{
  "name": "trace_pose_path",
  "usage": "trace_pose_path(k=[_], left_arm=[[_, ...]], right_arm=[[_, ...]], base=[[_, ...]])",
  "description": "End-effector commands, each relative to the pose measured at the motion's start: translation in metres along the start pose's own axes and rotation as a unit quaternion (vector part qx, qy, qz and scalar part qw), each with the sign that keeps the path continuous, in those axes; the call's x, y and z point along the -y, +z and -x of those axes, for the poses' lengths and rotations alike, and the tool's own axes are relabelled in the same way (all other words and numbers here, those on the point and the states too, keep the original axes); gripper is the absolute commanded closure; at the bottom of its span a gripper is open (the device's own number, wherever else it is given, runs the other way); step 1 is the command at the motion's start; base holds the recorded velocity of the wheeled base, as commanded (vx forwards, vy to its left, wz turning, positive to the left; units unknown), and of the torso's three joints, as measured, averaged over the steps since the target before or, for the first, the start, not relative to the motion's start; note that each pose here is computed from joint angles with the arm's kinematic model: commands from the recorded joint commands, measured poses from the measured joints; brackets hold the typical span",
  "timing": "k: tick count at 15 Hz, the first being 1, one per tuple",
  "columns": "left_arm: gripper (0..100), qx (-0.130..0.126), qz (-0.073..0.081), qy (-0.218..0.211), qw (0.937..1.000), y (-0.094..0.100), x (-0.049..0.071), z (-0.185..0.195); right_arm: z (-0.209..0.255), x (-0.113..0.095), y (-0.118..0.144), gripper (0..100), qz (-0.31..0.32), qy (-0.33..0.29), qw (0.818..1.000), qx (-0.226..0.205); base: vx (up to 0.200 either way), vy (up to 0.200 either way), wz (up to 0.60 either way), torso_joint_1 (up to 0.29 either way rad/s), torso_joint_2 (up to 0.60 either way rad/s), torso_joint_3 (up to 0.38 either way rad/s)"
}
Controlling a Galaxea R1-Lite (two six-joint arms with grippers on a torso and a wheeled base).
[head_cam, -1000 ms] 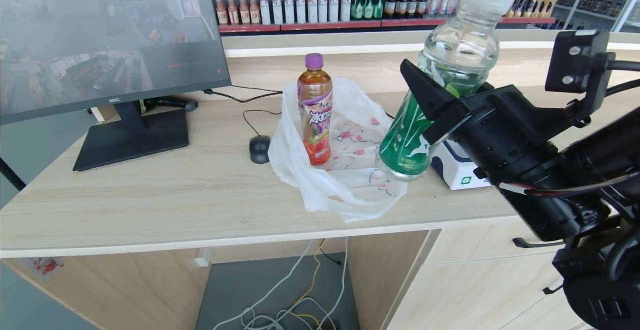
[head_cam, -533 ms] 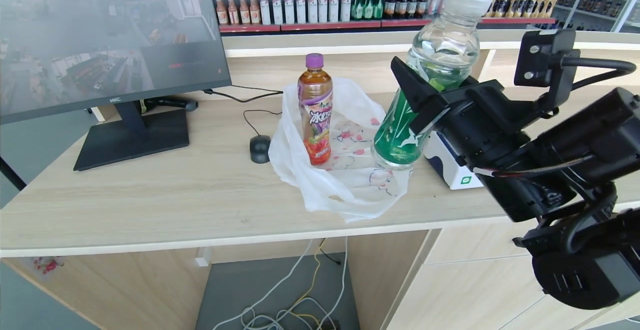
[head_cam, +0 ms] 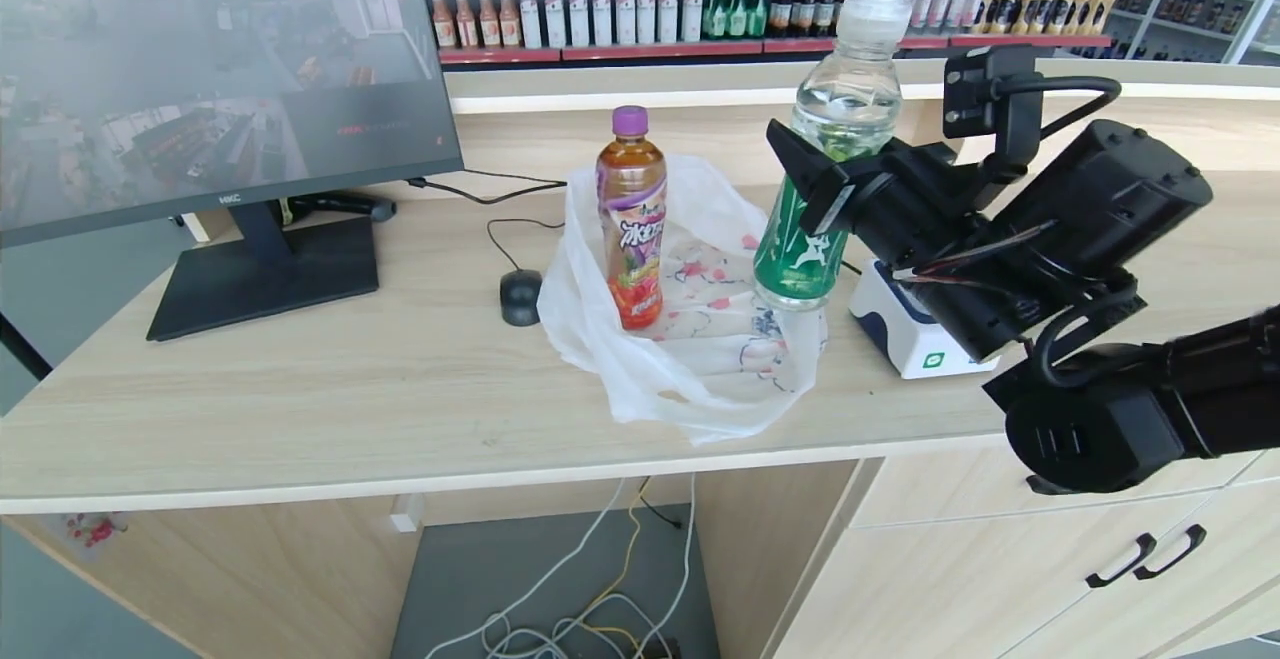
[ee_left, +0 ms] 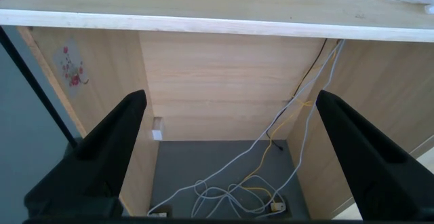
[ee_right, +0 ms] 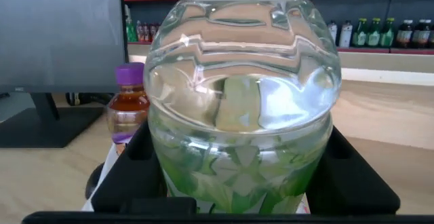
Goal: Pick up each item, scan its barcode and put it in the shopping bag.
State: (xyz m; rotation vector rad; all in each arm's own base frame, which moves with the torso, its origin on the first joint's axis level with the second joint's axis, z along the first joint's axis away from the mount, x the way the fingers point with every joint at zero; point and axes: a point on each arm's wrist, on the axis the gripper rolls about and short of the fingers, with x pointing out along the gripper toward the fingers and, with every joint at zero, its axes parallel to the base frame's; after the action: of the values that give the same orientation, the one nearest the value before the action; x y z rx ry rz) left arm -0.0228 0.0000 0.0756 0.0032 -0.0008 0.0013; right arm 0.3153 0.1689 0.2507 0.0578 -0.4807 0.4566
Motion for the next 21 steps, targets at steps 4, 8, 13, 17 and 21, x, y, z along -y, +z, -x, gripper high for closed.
trace_pose_path(k=[4, 8, 13, 17, 21], left_arm=[[0, 0.000, 0.000, 0.001, 1.0000, 0.000, 0.000, 0.000], [0, 0.000, 0.000, 0.000, 1.0000, 0.000, 0.000, 0.000], [0, 0.000, 0.000, 0.000, 1.0000, 0.000, 0.000, 0.000], [0, 0.000, 0.000, 0.001, 1.0000, 0.000, 0.000, 0.000], [0, 0.000, 0.000, 0.000, 1.0000, 0.000, 0.000, 0.000]], right_arm=[[-0.027, 0.008, -0.039, 100, -0.003, -0.009, 1.000, -0.009], [-0.039, 0.007, -0.044, 100, -0.003, -0.009, 1.000, -0.013], [-0.054, 0.007, -0.043, 100, -0.003, -0.008, 1.000, -0.019], [-0.063, 0.008, -0.060, 100, -0.002, -0.009, 1.000, -0.023], [-0.071, 0.009, -0.075, 100, -0.002, -0.012, 1.000, -0.022]], base=[[0.000, 0.000, 0.00, 0.000, 0.00, 0.000], [0.000, 0.000, 0.00, 0.000, 0.00, 0.000], [0.000, 0.000, 0.00, 0.000, 0.00, 0.000], [0.000, 0.000, 0.00, 0.000, 0.00, 0.000], [0.000, 0.000, 0.00, 0.000, 0.00, 0.000]])
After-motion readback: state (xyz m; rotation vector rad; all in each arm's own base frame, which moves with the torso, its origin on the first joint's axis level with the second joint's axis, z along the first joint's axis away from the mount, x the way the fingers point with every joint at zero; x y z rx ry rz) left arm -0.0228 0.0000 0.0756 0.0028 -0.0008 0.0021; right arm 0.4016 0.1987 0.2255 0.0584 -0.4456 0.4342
